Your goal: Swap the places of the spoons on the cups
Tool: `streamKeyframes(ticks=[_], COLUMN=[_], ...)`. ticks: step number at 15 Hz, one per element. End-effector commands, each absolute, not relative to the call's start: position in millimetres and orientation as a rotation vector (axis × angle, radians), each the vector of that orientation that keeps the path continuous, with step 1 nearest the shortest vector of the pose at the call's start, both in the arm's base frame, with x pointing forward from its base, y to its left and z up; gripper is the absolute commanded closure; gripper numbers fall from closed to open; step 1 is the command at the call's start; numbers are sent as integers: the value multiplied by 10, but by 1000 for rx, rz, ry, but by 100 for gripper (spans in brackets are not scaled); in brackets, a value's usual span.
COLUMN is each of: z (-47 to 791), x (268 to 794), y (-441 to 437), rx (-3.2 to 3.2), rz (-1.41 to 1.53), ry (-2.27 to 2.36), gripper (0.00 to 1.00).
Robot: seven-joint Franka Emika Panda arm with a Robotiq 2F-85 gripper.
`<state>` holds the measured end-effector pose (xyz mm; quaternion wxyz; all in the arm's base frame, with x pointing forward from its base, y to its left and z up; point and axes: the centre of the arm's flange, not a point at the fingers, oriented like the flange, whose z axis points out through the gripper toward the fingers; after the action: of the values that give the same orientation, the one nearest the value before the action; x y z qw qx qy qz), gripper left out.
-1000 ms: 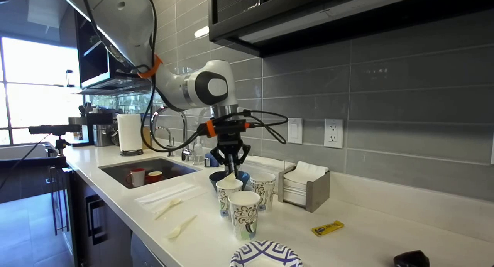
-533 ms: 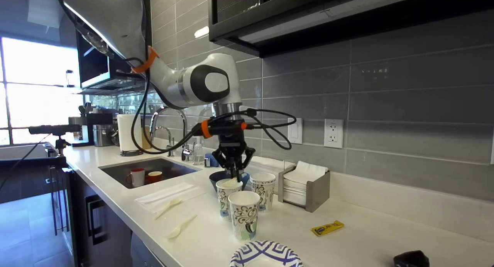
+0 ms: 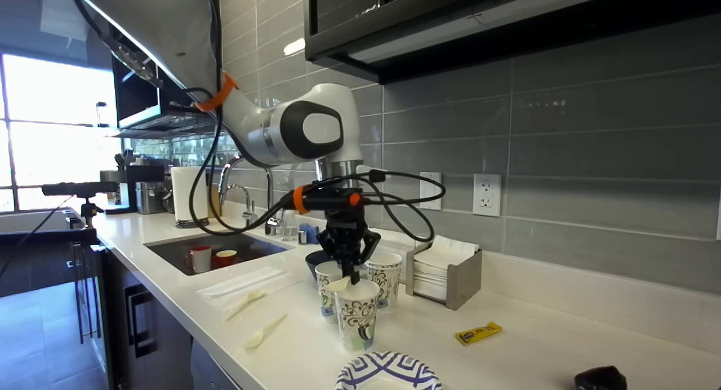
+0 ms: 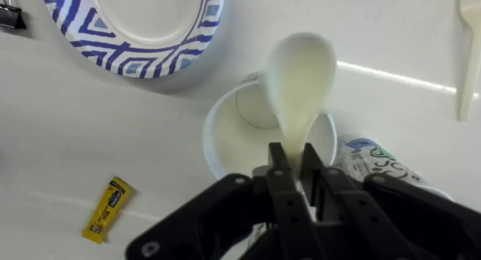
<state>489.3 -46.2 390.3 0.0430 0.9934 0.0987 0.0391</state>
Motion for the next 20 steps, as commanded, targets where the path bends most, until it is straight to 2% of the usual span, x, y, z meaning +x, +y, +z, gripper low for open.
streamKeyframes(ticks=[1,20], z=[3930,3775], x=[4865,4928], y=[-551,-586], rx=[3039,3071], rz=[162,160], ry=[218,169], gripper=[97,97])
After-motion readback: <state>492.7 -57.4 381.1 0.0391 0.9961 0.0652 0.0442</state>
